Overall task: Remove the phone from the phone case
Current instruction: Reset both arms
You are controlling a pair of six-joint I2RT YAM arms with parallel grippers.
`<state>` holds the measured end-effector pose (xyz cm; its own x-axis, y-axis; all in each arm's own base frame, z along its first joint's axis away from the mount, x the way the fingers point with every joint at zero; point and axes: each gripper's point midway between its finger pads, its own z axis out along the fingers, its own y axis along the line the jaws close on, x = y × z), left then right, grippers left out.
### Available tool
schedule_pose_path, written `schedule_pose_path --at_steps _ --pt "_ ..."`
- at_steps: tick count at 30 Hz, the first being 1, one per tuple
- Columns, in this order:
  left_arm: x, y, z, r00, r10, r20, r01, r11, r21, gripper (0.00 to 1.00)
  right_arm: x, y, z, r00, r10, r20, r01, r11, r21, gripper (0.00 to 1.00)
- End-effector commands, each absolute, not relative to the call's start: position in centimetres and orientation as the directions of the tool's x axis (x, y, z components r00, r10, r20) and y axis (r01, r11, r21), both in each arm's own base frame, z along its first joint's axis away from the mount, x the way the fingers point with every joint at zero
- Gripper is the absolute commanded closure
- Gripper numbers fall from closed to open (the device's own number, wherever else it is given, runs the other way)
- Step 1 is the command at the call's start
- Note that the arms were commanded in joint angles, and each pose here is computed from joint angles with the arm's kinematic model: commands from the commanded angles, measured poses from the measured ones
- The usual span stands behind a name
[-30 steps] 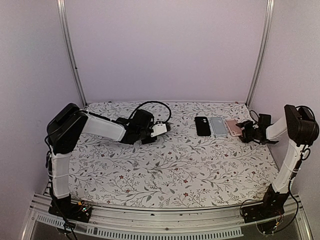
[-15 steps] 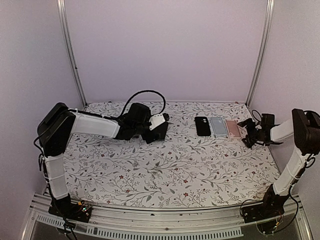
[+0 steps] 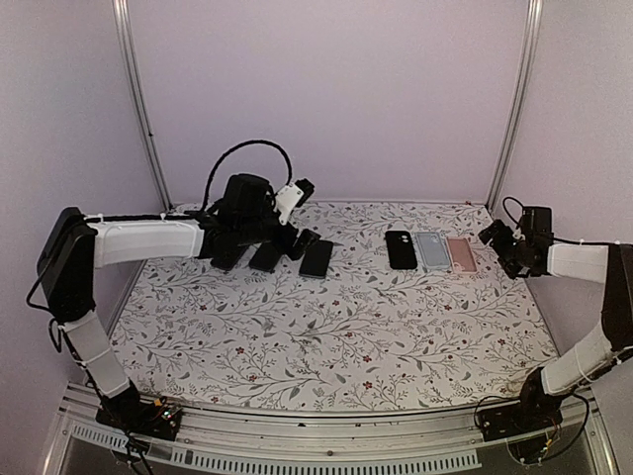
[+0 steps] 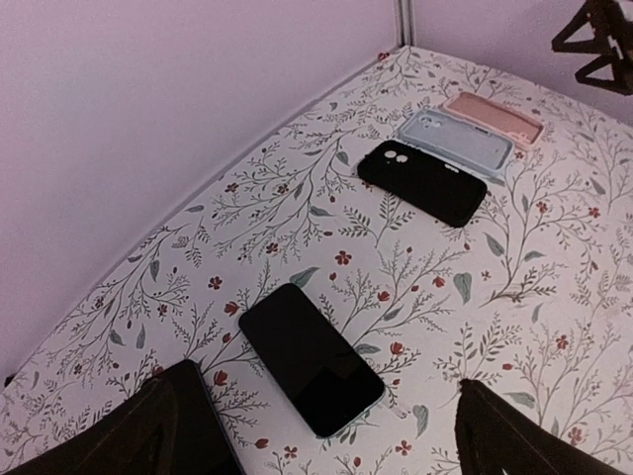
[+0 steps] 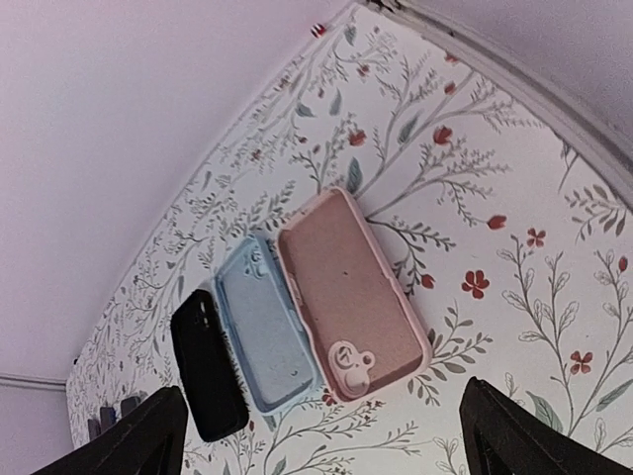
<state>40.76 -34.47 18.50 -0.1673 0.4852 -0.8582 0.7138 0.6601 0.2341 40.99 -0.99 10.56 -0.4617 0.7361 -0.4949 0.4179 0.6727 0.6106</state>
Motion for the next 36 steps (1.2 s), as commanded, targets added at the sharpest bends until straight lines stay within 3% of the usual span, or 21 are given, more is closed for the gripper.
schedule_pose_path --at_steps 1,6,10,13,15,19,24,27,31,36 --pt "41.1 -30.7 21.4 -0.351 0.253 -0.902 0.639 0.769 -0.033 0.01 40.6 -2.6 17.3 -0.331 0.598 -0.729 0.319 0.799 0.510 0.01" --pt "41.3 -25.2 22.3 -0.442 0.069 -0.894 0.495 0.850 -0.179 0.01 39.8 -2.8 21.5 -0.187 0.452 -0.872 0.199 0.887 0.417 0.01" --pt "41.2 -20.4 23.8 -0.401 -0.068 -0.914 0.442 0.859 -0.258 0.01 39.6 -1.1 22.0 -0.142 0.292 -0.946 0.042 0.957 0.289 0.01" --pt "40.7 -17.7 25.0 -0.318 -0.135 -0.939 0.474 0.835 -0.281 0.01 40.0 -1.9 20.6 -0.151 0.229 -0.962 0.077 0.973 0.219 0.01" --pt "40.3 -15.4 25.1 -0.237 -0.134 -0.962 0.468 0.852 -0.233 0.01 39.5 -2.9 20.2 -0.089 0.205 -0.975 0.125 0.973 0.193 0.01" --pt "39.4 -8.5 23.3 -0.152 -0.119 -0.981 0.196 0.969 -0.148 0.01 39.0 -3.1 18.4 -0.062 0.132 -0.989 0.123 0.985 0.124 0.01" --pt "38.0 -2.2 21.3 -0.083 -0.050 -0.995 -0.069 0.997 -0.045 0.01 37.5 -2.5 17.4 0.019 0.079 -0.997 0.085 0.993 0.080 0.01" --pt "38.2 0.3 19.6 -0.099 -0.040 -0.994 -0.159 0.987 -0.024 0.01 37.0 -2.1 17.3 0.069 0.062 -0.996 0.058 0.996 0.066 0.01" --pt "38.0 3.2 17.7 -0.103 -0.021 -0.994 -0.262 0.965 0.007 0.01 37.7 -1.2 16.0 0.016 0.043 -0.999 0.010 0.999 0.044 0.01" --pt "37.9 4.7 16.4 -0.075 -0.002 -0.997 -0.289 0.957 0.019 0.01 38.3 -1.4 15.6 -0.009 0.049 -0.999 0.018 0.999 0.049 0.01"
